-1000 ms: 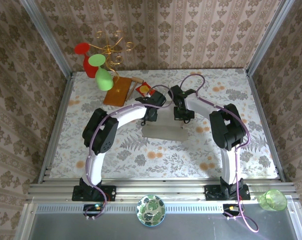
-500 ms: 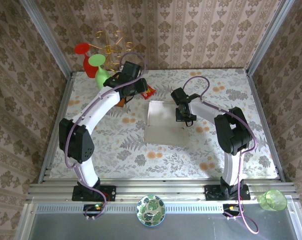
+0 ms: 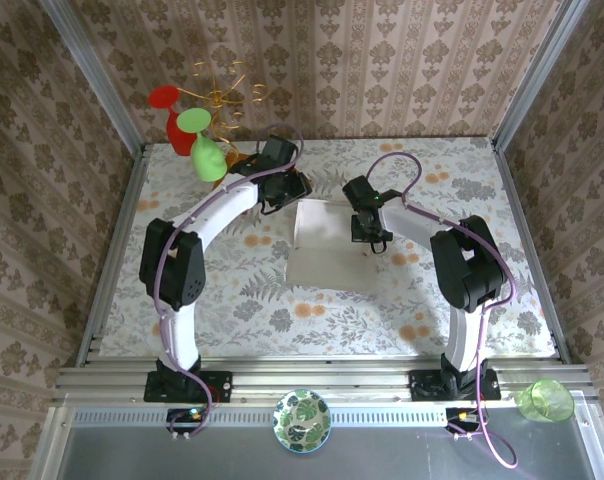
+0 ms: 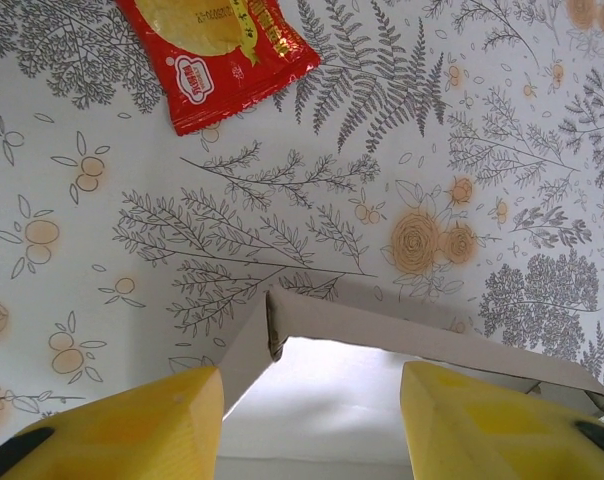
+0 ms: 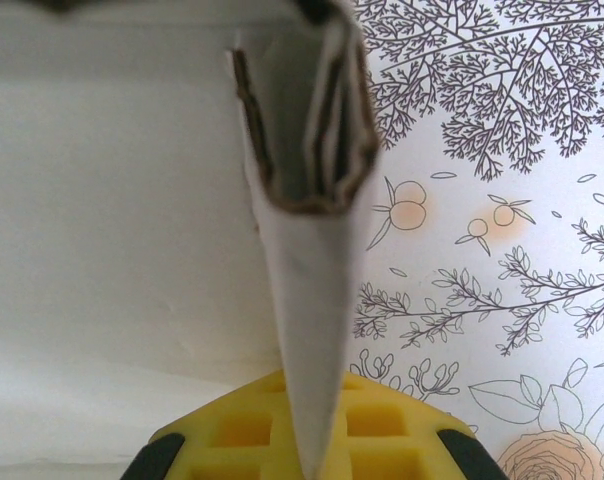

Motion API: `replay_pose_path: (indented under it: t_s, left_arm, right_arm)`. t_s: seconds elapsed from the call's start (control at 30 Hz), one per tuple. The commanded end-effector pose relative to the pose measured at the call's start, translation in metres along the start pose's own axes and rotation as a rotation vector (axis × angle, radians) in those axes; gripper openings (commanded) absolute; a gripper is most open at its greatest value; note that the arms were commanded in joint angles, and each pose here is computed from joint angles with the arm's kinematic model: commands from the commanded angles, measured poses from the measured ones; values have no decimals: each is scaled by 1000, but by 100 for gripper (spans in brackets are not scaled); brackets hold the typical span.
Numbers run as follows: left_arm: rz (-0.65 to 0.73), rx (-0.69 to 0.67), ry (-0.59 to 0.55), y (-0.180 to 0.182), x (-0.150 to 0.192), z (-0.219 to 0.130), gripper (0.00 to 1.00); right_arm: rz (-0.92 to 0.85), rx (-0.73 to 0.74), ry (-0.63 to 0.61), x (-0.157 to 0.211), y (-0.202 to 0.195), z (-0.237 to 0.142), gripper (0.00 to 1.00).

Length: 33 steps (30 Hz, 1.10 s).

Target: Fold the paper box

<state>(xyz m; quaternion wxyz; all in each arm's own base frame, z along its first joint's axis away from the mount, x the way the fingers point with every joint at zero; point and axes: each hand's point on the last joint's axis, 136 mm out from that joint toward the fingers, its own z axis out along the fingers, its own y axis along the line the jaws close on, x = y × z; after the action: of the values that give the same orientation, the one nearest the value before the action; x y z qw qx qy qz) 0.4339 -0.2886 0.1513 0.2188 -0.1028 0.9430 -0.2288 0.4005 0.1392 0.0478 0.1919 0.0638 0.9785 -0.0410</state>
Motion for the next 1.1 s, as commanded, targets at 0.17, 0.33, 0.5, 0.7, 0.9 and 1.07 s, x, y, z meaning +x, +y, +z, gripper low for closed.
replay_pose_path:
  t_s: [0.17, 0.33, 0.5, 0.7, 0.9, 1.07]
  left_arm:
    - [-24, -25, 22, 6, 1, 18, 50]
    - [-31, -30, 24, 8, 2, 28, 49]
    - [-42, -29, 33, 8, 4, 34, 40]
    - [-64, -26, 42, 12, 15, 34, 33]
    - [-70, -9, 27, 12, 15, 28, 22]
    - [-64, 23, -28, 2, 5, 8, 26]
  right_arm:
    - [10, 7, -38, -6, -3, -8, 0]
    - [10, 5, -42, -5, -2, -8, 0]
    - [13, 7, -45, -5, -3, -9, 0]
    - [16, 9, -45, -5, -3, -9, 0]
    - [19, 6, -46, -5, -2, -9, 0]
    - [19, 10, -43, -4, -3, -9, 0]
